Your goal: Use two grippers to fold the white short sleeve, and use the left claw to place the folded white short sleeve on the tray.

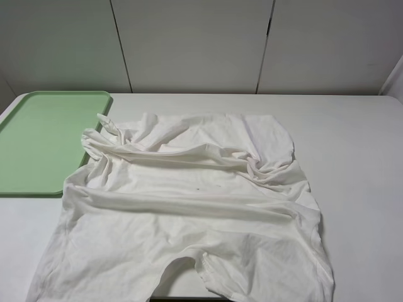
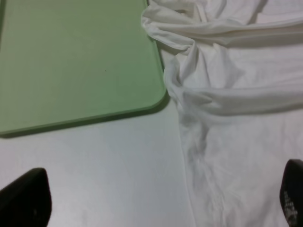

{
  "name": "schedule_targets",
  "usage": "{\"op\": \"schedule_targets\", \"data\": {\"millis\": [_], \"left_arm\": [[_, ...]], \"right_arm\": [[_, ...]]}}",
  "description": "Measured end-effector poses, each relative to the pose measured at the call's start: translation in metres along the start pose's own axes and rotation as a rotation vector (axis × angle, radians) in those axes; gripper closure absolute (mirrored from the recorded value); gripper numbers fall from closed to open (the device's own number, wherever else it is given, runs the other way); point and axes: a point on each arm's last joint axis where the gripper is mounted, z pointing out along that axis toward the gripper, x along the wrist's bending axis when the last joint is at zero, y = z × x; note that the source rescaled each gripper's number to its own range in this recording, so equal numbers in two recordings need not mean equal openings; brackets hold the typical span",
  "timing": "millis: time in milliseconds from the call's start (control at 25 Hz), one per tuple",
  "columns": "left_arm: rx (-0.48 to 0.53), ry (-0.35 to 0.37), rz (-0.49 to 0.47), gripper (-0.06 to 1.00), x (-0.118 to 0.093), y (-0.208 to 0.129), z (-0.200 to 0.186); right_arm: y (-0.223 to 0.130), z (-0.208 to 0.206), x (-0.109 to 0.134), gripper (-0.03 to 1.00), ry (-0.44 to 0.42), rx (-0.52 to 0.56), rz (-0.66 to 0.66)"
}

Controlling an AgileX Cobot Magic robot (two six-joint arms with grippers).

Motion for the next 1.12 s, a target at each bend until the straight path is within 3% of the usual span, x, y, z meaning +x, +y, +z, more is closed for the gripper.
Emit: {"op": "schedule_targets", "data": {"millis": [1120], "left_arm": [[0.000,0.000,0.000,-0.02,0.0000,0.0000,0.0000]], "right_arm": [[0.0000,0.0000,0.0000,-0.03,0.000,0.000,0.000]]}}
